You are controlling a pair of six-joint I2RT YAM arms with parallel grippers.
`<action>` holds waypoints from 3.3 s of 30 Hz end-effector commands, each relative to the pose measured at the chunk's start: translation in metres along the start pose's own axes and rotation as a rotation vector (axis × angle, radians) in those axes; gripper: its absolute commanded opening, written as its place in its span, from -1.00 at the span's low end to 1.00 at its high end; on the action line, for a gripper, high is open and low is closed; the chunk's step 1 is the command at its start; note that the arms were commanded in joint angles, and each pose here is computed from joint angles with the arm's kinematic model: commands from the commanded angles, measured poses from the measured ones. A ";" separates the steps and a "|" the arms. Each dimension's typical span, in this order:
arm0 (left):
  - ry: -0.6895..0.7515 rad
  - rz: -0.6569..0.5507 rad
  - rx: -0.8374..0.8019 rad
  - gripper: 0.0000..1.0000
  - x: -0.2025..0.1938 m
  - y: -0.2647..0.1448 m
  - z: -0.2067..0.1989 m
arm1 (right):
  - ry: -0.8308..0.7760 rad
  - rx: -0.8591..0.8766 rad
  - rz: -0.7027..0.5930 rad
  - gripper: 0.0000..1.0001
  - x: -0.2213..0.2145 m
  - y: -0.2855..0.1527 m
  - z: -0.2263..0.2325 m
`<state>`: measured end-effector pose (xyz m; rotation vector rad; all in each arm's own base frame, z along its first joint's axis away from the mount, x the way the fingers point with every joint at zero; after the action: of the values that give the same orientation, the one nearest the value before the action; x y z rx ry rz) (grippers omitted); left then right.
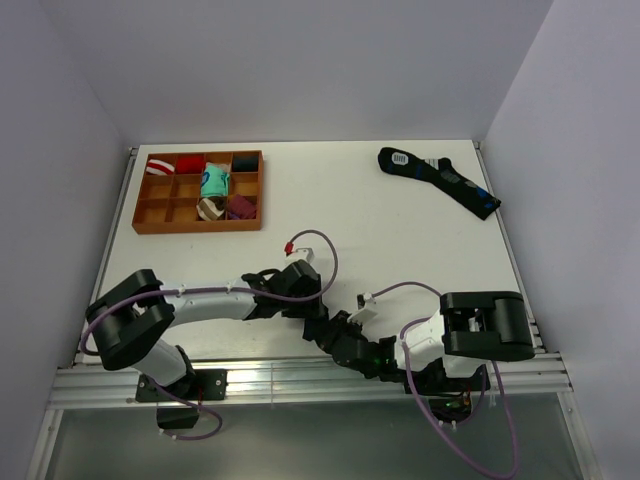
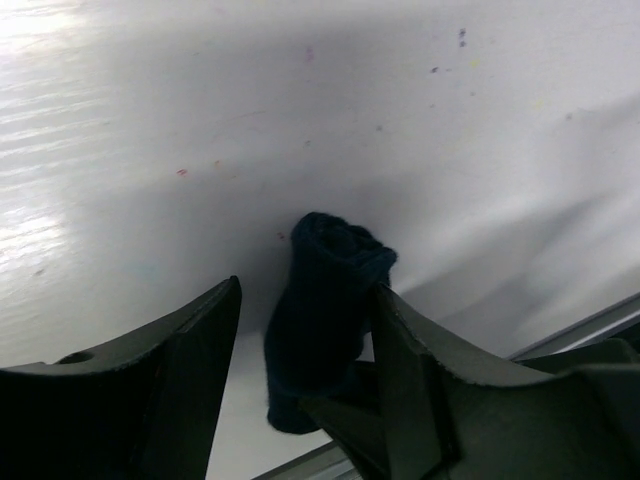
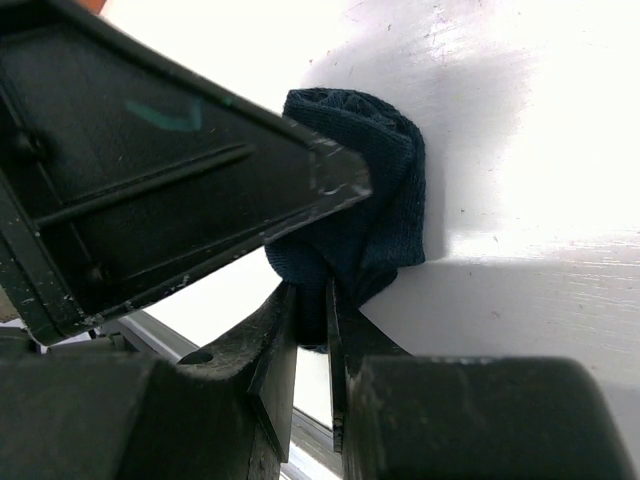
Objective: Roll the socks
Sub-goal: Roll the sock at the center of the board, then pick up the sock at the center of the board.
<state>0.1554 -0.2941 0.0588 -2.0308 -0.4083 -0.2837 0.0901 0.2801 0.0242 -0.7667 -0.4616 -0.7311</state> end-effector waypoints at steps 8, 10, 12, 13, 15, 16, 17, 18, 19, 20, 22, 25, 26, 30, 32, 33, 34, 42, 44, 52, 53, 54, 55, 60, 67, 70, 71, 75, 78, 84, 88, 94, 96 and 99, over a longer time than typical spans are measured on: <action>0.040 0.019 0.174 0.23 -0.010 -0.012 0.042 | -0.332 -0.308 0.245 -0.62 -0.033 -0.024 -0.110; 0.043 0.027 0.171 0.23 -0.011 -0.009 0.041 | -0.335 -0.312 0.248 -0.62 -0.034 -0.024 -0.111; 0.045 0.041 0.174 0.20 -0.013 -0.006 0.041 | -0.335 -0.312 0.250 -0.62 -0.034 -0.024 -0.111; 0.045 0.044 0.176 0.20 -0.013 -0.006 0.041 | -0.336 -0.315 0.250 -0.62 -0.033 -0.024 -0.111; 0.048 0.055 0.168 0.19 -0.015 -0.005 0.040 | -0.332 -0.315 0.249 -0.62 -0.033 -0.025 -0.112; 0.048 0.059 0.169 0.18 -0.016 -0.004 0.040 | -0.333 -0.314 0.251 -0.62 -0.033 -0.025 -0.112; 0.054 0.065 0.170 0.18 -0.016 -0.004 0.040 | -0.333 -0.317 0.252 -0.62 -0.033 -0.025 -0.113; 0.060 0.072 0.176 0.16 -0.017 -0.003 0.039 | -0.334 -0.316 0.252 -0.62 -0.034 -0.025 -0.112; 0.071 0.080 0.175 0.16 -0.019 -0.002 0.038 | -0.333 -0.317 0.252 -0.62 -0.034 -0.024 -0.112; 0.076 0.084 0.179 0.16 -0.020 -0.002 0.038 | -0.331 -0.316 0.251 -0.62 -0.033 -0.024 -0.112; 0.087 0.097 0.186 0.15 -0.023 0.000 0.037 | -0.332 -0.317 0.254 -0.62 -0.034 -0.024 -0.113; 0.097 0.111 0.197 0.13 -0.028 0.002 0.038 | -0.330 -0.313 0.253 -0.62 -0.034 -0.023 -0.111; 0.100 0.115 0.198 0.12 -0.029 0.002 0.038 | -0.333 -0.319 0.254 -0.62 -0.034 -0.024 -0.113; 0.118 0.124 0.233 0.08 -0.033 0.003 0.042 | -0.329 -0.316 0.255 -0.62 -0.034 -0.024 -0.114; 0.128 0.121 0.260 0.07 -0.033 0.002 0.045 | -0.326 -0.315 0.255 -0.62 -0.034 -0.024 -0.114; 0.133 0.124 0.272 0.05 -0.034 0.002 0.047 | -0.326 -0.315 0.255 -0.62 -0.034 -0.024 -0.114; 0.140 0.126 0.288 0.04 -0.035 0.001 0.049 | -0.326 -0.315 0.255 -0.62 -0.034 -0.024 -0.114; 0.171 0.125 0.357 -0.01 -0.037 -0.003 0.056 | -0.327 -0.313 0.257 -0.62 -0.034 -0.024 -0.114; 0.178 0.133 0.371 -0.04 -0.040 -0.003 0.058 | -0.326 -0.311 0.258 -0.62 -0.034 -0.023 -0.113; 0.193 0.162 0.394 -0.37 -0.048 0.000 0.064 | -0.329 -0.311 0.261 -0.62 -0.035 -0.023 -0.113; 0.197 0.164 0.402 -0.45 -0.049 0.002 0.065 | -0.329 -0.310 0.261 -0.62 -0.035 -0.023 -0.113; 0.200 0.165 0.407 -0.68 -0.050 0.002 0.066 | -0.329 -0.307 0.262 -0.62 -0.035 -0.022 -0.111; 0.198 0.165 0.412 -0.80 -0.050 0.003 0.067 | -0.328 -0.307 0.261 -0.62 -0.034 -0.022 -0.111; 0.189 0.156 0.430 -0.99 -0.052 0.007 0.072 | -0.327 -0.299 0.257 -0.43 -0.031 -0.024 -0.106; 0.181 0.133 0.449 -0.99 -0.051 0.011 0.078 | -0.308 -0.272 0.212 0.09 -0.006 -0.035 -0.080; 0.168 0.123 0.439 -0.99 -0.050 0.011 0.077 | -0.284 -0.280 0.175 0.13 0.015 -0.049 -0.074; 0.163 0.120 0.426 -0.99 -0.049 0.010 0.076 | -0.305 -0.317 0.174 0.14 0.021 -0.056 -0.081; 0.147 0.103 0.397 -0.99 -0.042 0.008 0.072 | -0.191 -0.209 0.150 0.15 0.040 -0.068 -0.061; 0.128 0.085 0.372 -0.99 -0.035 0.004 0.069 | -0.179 -0.228 0.121 0.12 0.056 -0.077 -0.057; 0.090 0.000 0.347 -0.99 -0.008 -0.007 0.062 | -0.221 -0.191 0.069 0.13 0.088 -0.089 -0.028; 0.072 -0.077 0.331 -0.99 0.020 -0.017 0.050 | -0.261 -0.144 0.054 0.14 0.107 -0.086 -0.011; 0.033 -0.205 0.308 -0.99 0.069 -0.046 0.038 | -0.309 -0.105 0.070 0.13 0.123 -0.076 -0.004; 0.011 -0.248 0.328 -0.99 0.089 -0.057 0.042 | -0.320 -0.077 0.078 0.13 0.128 -0.074 -0.001; -0.039 -0.344 0.303 -0.99 0.131 -0.081 0.036 | -0.331 -0.031 0.089 0.15 0.135 -0.070 0.006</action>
<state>0.2151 -0.2188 0.1067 -1.6800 -0.6375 -0.2955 0.1184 0.1765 0.1125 -1.0471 -0.6240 -0.5723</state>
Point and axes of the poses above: each gripper's point midway between its finger pads, its own y axis out along the fingers, its own z axis along the line the jaws close on, x = y × z, the point moved 4 cm from there along -y, back along the fingers, and after that the axes turned 9 degrees about -y, right-handed, at the moved point
